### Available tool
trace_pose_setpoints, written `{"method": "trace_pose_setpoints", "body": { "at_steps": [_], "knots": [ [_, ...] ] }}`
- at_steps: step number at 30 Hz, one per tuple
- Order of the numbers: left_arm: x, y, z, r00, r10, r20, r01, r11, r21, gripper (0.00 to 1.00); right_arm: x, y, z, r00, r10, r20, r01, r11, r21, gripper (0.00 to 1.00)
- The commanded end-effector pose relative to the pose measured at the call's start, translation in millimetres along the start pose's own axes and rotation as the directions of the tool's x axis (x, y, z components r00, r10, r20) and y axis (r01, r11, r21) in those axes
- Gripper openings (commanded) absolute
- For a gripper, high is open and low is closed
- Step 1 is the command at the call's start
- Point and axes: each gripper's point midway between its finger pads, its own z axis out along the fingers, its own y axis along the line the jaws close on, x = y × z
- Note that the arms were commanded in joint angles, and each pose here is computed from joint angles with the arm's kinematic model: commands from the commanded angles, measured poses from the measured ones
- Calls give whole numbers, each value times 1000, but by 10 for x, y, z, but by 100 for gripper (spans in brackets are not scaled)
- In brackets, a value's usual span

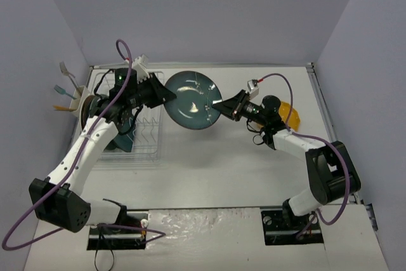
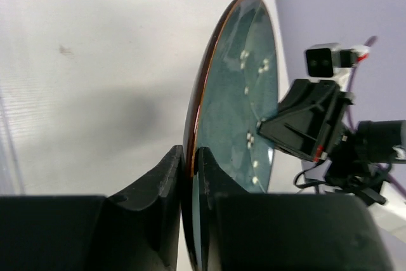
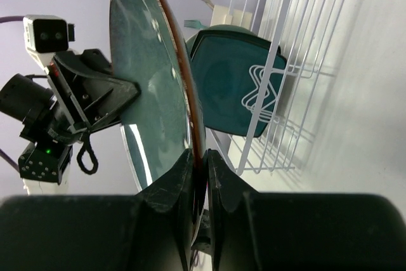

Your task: Load the plates into the dish rack

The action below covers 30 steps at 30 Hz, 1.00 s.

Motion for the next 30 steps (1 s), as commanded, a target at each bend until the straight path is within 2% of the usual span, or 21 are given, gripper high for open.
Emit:
{"method": "trace_pose_setpoints", "body": {
  "at_steps": [1, 4, 5, 6, 8, 9, 11, 14, 17, 19, 21, 25, 27, 30],
  "knots": [
    [-214, -371, -208, 996, 39, 85, -49, 992, 116, 0, -59, 855, -122, 978, -199, 62, 208, 946, -250, 0],
    [-237, -391, -260, 994, 53, 93, -64, 992, 112, 0, -53, 738, -107, 973, -224, 58, 231, 951, -205, 2],
    [-247, -392, -282, 993, 63, 96, -73, 992, 106, 0, -51, 685, -103, 970, -238, 56, 244, 952, -182, 8],
    [-263, -397, -315, 992, 77, 101, -87, 991, 99, 0, -50, 633, -103, 965, -257, 54, 262, 953, -153, 22],
    [-313, -393, -385, 987, 115, 114, -123, 990, 69, 0, -45, 494, -107, 959, -282, 40, 284, 955, -85, 57],
    [-339, -393, -422, 984, 134, 120, -141, 989, 54, 0, -41, 408, -115, 960, -277, 27, 278, 960, -43, 67],
    [-412, -386, -528, 973, 184, 139, -188, 982, 12, 0, -39, 314, -132, 957, -289, 11, 289, 957, 15, 84],
    [-519, -361, -677, 953, 251, 170, -246, 968, -51, 0, -151, 295, -170, 927, -374, 16, 371, 923, 98, 96],
    [-655, -220, -865, 924, 334, 186, -301, 936, -183, 0, -226, 98, -287, 917, -398, -28, 394, 889, 235, 100],
    [-741, 25, -1009, 895, 416, 157, -348, 875, -337, 0, -307, 59, -379, 910, -414, -24, 404, 870, 283, 100],
    [-866, 127, -1158, 866, 478, 148, -378, 819, -433, 0, -407, -11, -498, 911, -413, -4, 393, 863, 319, 100],
    [-1062, 471, -1423, 808, 587, 46, -427, 639, -640, 0, -531, -42, -706, 913, -406, 38, 369, 862, 347, 100],
    [-1147, 593, -1489, 778, 628, -16, -459, 551, -697, 0, -594, -85, -820, 911, -408, 58, 359, 855, 374, 100],
    [-1239, 760, -1492, 762, 642, -83, -478, 472, -741, 0, -620, -137, -902, 912, -406, 66, 349, 849, 397, 100]
  ]
}}
